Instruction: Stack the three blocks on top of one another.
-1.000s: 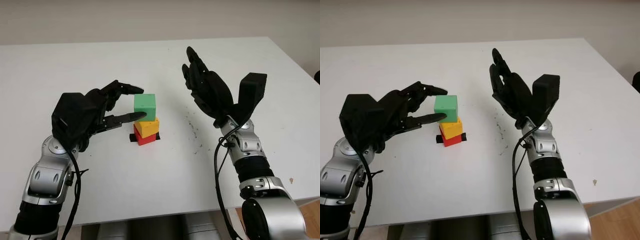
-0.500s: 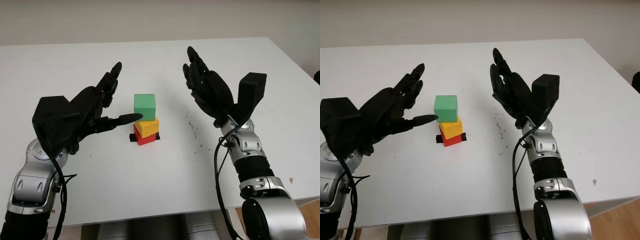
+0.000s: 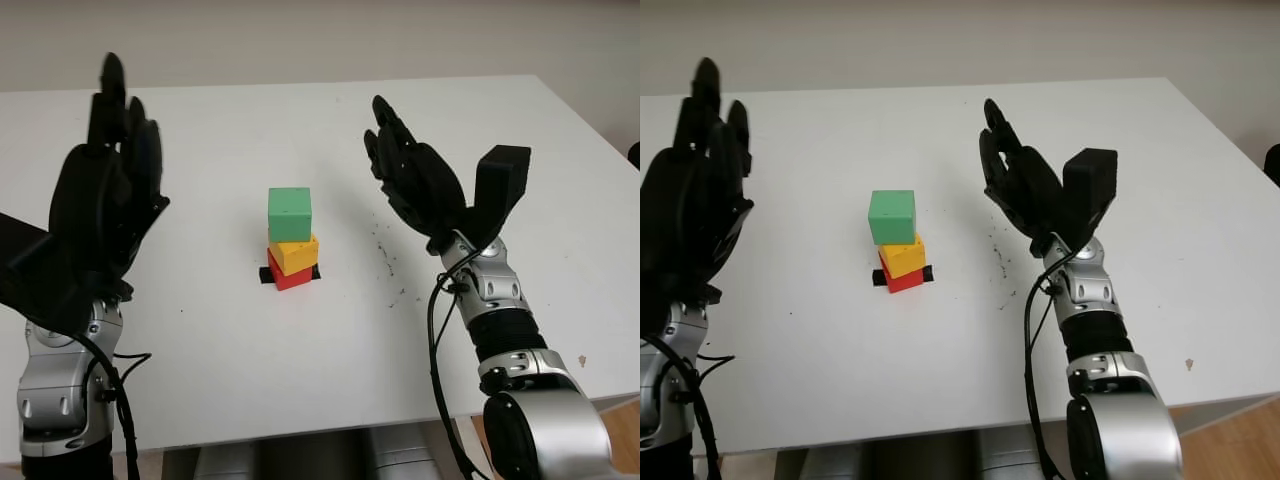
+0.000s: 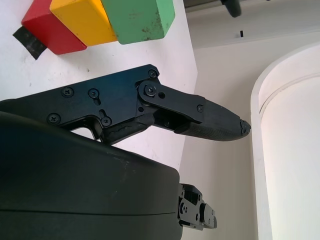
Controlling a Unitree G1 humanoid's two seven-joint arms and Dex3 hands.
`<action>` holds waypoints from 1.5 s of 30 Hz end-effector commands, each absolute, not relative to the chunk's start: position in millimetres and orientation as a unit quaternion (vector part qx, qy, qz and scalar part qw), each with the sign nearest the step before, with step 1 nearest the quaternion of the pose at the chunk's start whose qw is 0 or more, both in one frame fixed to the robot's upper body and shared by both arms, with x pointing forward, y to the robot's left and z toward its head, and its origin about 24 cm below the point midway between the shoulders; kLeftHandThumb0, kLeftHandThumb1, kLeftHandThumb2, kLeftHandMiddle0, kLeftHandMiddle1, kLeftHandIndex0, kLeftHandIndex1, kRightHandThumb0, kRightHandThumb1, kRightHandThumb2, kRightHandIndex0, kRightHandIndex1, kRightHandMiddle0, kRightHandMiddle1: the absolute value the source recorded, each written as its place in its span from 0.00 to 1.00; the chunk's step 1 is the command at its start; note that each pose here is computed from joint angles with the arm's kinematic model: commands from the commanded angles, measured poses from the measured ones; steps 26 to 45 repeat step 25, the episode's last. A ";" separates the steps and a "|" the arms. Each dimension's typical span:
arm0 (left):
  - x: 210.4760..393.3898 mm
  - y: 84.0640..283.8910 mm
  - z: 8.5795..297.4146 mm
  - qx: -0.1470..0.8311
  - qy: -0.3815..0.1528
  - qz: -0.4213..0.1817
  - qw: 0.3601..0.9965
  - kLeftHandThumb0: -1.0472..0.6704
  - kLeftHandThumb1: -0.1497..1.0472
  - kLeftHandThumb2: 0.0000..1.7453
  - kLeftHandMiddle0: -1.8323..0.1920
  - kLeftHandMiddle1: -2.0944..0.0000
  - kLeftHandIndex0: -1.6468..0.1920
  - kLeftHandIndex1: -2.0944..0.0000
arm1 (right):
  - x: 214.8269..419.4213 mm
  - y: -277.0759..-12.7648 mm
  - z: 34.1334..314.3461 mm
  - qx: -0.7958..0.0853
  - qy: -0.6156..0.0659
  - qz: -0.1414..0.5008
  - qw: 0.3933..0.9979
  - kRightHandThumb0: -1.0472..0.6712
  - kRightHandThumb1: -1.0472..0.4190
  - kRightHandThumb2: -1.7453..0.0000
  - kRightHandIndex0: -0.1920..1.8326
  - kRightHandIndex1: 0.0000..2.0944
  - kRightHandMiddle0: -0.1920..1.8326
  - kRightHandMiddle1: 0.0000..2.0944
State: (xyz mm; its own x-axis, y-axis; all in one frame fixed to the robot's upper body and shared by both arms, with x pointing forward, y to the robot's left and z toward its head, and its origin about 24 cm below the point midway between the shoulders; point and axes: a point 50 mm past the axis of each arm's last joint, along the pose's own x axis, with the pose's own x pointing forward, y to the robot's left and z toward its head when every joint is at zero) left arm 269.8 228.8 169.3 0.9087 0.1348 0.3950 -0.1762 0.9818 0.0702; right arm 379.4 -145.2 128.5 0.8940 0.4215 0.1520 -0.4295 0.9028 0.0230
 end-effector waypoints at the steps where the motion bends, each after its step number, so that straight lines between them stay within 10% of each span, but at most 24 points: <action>1: 274.9 232.3 168.2 0.053 -0.204 0.094 0.973 0.13 1.00 0.41 1.00 1.00 1.00 1.00 | 382.9 -145.6 137.8 0.020 -0.087 0.219 0.972 0.16 0.00 0.58 0.00 0.00 0.00 0.00; 45: 288.3 251.2 119.3 0.025 -0.125 0.112 0.985 0.14 1.00 0.43 1.00 1.00 1.00 1.00 | 381.3 -138.5 131.4 0.025 -0.073 0.164 0.984 0.12 0.00 0.55 0.00 0.00 0.00 0.00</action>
